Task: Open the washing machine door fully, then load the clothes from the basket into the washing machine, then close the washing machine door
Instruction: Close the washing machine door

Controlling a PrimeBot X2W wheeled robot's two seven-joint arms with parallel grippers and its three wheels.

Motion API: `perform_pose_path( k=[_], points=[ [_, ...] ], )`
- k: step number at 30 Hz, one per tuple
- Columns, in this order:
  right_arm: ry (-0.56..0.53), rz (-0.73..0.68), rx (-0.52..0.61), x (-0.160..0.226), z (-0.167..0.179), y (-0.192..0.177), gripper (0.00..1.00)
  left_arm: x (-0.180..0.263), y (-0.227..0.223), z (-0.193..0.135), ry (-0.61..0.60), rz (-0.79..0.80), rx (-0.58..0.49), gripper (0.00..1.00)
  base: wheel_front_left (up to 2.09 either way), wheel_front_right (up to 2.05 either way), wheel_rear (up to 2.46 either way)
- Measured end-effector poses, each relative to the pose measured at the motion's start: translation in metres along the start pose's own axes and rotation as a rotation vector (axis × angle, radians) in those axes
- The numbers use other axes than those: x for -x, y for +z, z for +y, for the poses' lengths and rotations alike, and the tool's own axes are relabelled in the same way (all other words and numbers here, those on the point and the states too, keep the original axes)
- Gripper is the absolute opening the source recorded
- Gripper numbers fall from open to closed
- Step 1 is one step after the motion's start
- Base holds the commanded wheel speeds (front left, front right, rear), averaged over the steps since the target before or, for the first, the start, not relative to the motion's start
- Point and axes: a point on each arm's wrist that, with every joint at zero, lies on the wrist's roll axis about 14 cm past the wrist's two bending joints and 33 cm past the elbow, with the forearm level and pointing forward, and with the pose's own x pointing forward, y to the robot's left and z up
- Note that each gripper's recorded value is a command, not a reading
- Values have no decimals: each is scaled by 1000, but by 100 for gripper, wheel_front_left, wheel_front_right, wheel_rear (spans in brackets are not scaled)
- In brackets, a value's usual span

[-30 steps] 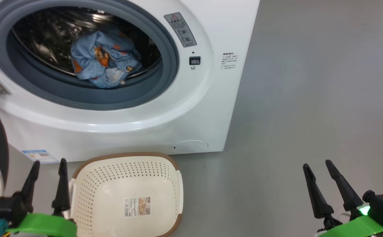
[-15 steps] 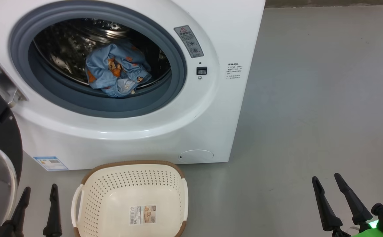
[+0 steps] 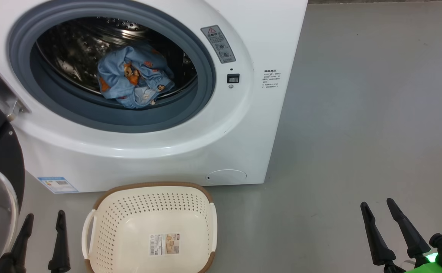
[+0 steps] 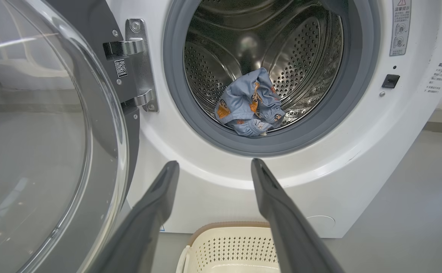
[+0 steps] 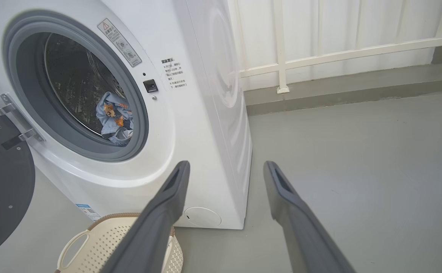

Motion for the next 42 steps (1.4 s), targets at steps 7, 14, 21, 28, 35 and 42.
perform_pose_path(
  k=[7, 14, 21, 28, 35, 42],
  points=[
    [0, -1, 0, 0, 0, 0, 100, -1, 3, -2, -6, -11, -2, 100, -93, 93, 0],
    [0, -1, -1, 0, 0, 0, 100, -1, 5, -1, -8, -15, -7, 100, -122, 122, 0],
    [0, -4, -4, 0, 1, 1, 100, 2, 7, -1, -14, -18, -14, 100, -58, 58, 0],
    [3, -7, -4, 0, 2, 2, 100, 5, 7, -1, -15, -17, -14, 100, 0, 0, 0],
    [33, 0, -7, -6, 10, -1, 100, 11, 8, 2, 0, -20, -7, 100, 0, 0, 0],
    [115, 28, -14, -19, 34, -11, 100, 24, 9, 19, 81, -31, 28, 100, 0, 0, 0]
  ],
)
